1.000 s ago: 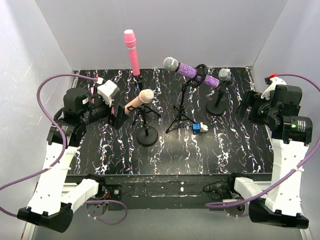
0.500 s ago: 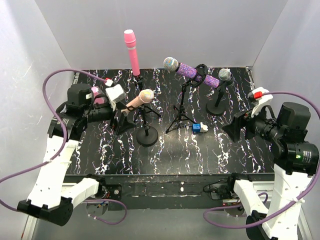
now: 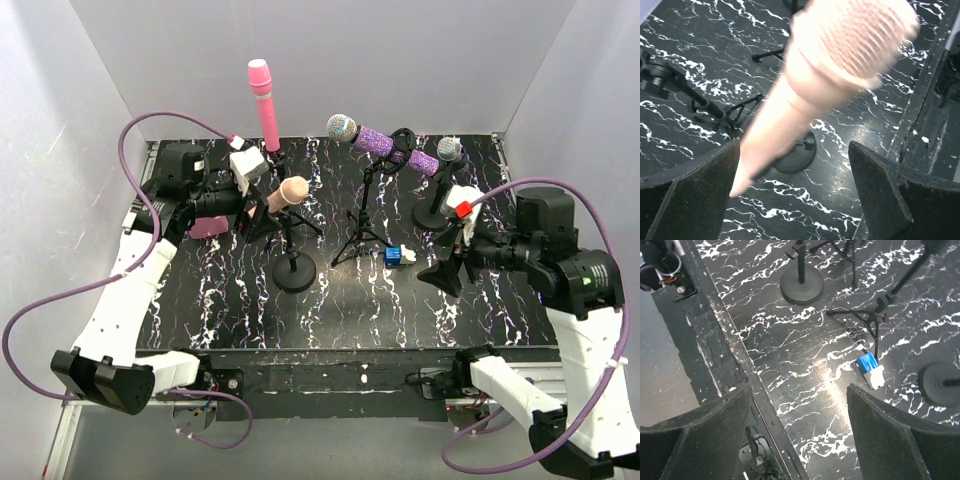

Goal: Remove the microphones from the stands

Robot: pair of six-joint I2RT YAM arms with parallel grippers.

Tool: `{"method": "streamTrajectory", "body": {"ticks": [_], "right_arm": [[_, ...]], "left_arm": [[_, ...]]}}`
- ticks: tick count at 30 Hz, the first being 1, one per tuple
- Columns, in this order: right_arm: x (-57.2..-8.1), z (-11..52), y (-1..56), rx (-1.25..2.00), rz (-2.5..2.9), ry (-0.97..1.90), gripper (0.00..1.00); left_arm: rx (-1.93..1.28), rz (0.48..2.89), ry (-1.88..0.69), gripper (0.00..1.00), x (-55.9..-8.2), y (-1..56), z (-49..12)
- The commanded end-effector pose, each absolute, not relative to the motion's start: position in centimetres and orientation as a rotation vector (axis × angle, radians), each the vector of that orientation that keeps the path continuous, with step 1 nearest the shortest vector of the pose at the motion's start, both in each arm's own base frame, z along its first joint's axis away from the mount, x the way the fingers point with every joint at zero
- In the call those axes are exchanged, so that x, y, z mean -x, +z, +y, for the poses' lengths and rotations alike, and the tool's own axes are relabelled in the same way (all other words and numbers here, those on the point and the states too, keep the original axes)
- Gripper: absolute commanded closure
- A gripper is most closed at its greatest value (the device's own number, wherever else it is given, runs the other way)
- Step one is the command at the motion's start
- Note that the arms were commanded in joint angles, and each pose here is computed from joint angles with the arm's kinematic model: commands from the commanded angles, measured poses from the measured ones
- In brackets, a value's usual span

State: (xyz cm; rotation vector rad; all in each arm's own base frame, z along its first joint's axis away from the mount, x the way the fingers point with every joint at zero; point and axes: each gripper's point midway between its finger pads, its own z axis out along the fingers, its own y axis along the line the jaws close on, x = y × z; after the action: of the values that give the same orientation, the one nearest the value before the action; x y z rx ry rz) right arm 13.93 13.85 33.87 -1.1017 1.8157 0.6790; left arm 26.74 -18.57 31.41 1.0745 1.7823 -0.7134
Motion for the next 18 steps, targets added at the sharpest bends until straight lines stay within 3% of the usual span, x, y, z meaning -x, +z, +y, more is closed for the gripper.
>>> {"method": "streamTrajectory", "body": {"ticks": [1,7,18], "right_arm": [[-15.2,15.5,35.5,1.186,1.708,0.653,0.18],[-16.5,17.5,35.1,1.184,1.675,0.718,0.21],[-18.2,20.5,36.4,1.198,1.618,0.787,0.23]], "left_arm": [[-1.096,1.705,-0.616,0.11,-28.5,33.8,-18.4],[-1.242,1.634,-0.629,0.11,-28.4,33.1,-19.0],[-1.309,1.606,-0.772,0.32,-29.5,32.2,-20.9]]}}
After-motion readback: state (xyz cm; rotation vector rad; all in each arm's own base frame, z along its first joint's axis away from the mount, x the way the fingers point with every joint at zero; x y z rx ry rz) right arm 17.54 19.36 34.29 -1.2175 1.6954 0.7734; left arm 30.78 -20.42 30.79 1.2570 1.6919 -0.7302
